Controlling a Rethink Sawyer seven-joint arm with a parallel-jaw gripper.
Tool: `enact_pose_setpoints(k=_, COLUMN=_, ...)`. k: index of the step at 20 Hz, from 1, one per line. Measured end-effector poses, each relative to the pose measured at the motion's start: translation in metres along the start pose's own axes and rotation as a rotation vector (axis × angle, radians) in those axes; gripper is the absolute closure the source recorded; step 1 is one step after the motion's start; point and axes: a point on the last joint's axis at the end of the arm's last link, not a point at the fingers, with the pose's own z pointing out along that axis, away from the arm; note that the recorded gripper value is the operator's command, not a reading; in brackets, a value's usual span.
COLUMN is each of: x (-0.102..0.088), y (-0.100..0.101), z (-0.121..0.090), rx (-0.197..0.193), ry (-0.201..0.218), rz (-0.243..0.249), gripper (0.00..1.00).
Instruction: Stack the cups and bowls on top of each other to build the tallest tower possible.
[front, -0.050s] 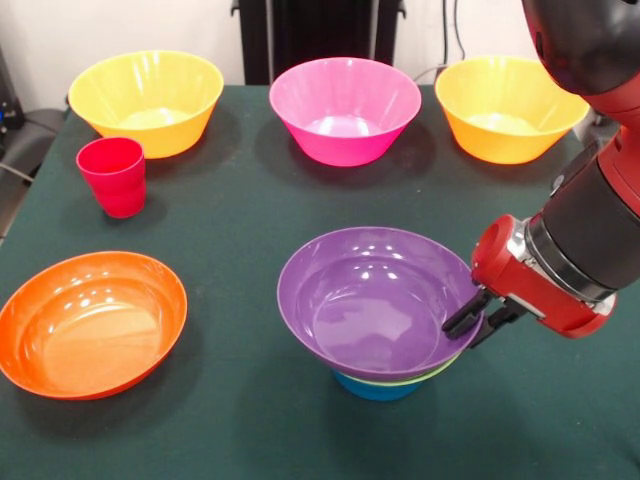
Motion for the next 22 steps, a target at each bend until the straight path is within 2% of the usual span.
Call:
enact_pose_setpoints(k=7, x=0.002, y=0.002, z=-0.002, rx=0.000, ry=0.000, rz=-0.001, gripper=1.00)
enact_pose_setpoints(k=14, x=0.014, y=0.015, z=-0.008, rx=-0.011, ry=0.006, rz=-0.010, gripper=1.00)
enact_pose_setpoints(k=22, x=0.018, y=0.020, z=-0.010, rx=-0.016, ry=0.006, rz=-0.015, gripper=1.00)
